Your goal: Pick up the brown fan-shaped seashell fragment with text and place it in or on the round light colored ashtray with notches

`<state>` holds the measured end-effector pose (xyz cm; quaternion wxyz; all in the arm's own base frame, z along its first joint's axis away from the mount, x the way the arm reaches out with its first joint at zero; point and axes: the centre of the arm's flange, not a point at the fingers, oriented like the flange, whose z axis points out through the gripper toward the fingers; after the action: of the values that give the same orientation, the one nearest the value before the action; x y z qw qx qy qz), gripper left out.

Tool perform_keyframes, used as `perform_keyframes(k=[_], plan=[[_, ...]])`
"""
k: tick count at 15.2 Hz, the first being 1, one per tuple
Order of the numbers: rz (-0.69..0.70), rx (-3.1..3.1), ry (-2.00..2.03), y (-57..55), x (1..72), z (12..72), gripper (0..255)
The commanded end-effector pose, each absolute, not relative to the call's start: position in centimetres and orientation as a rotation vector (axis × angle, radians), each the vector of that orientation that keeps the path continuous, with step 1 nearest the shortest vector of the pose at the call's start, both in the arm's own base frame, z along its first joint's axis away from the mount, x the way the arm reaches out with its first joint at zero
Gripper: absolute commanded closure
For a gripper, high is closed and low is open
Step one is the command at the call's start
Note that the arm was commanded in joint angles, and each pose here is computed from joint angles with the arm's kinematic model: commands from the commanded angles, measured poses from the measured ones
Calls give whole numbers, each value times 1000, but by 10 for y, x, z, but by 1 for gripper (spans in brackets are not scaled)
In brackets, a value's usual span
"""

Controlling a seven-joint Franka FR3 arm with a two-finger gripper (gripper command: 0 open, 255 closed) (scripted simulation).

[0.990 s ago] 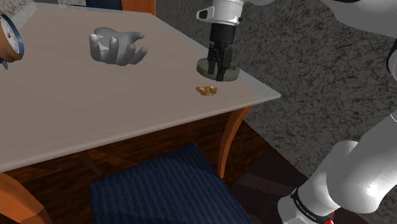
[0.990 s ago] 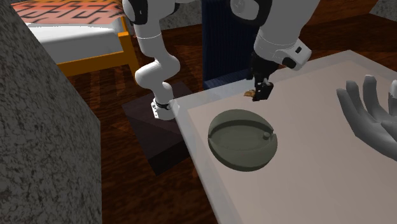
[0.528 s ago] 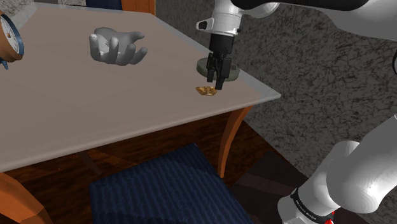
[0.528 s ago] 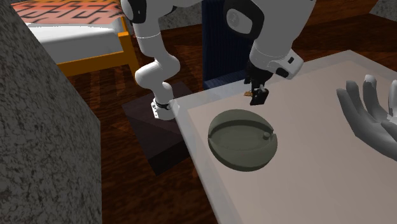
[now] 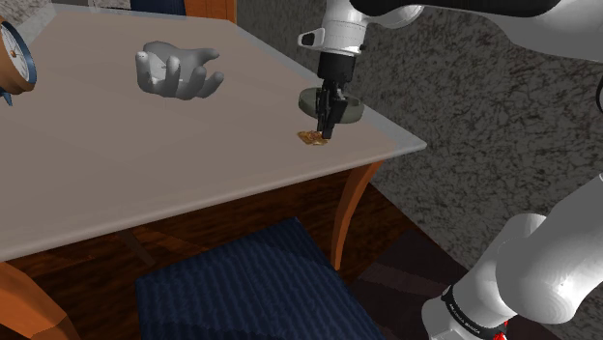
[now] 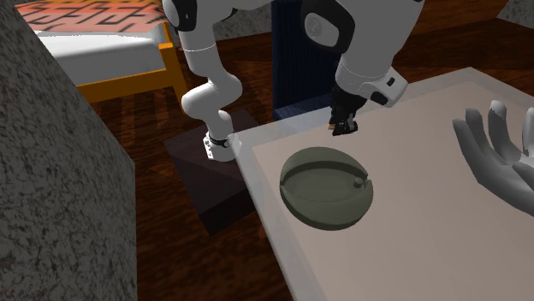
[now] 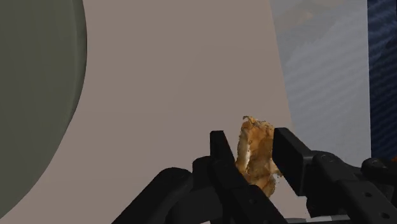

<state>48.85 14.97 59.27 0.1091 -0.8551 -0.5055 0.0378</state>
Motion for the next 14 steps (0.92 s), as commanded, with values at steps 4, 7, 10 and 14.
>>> perform_keyframes(k=[4, 7, 10, 14], plan=[[111, -2514, -1487, 150, 489, 593, 255], [111, -2514, -1487, 150, 488, 592, 255], [111, -2514, -1487, 150, 488, 603, 255], [111, -2514, -1487, 150, 489, 624, 255]])
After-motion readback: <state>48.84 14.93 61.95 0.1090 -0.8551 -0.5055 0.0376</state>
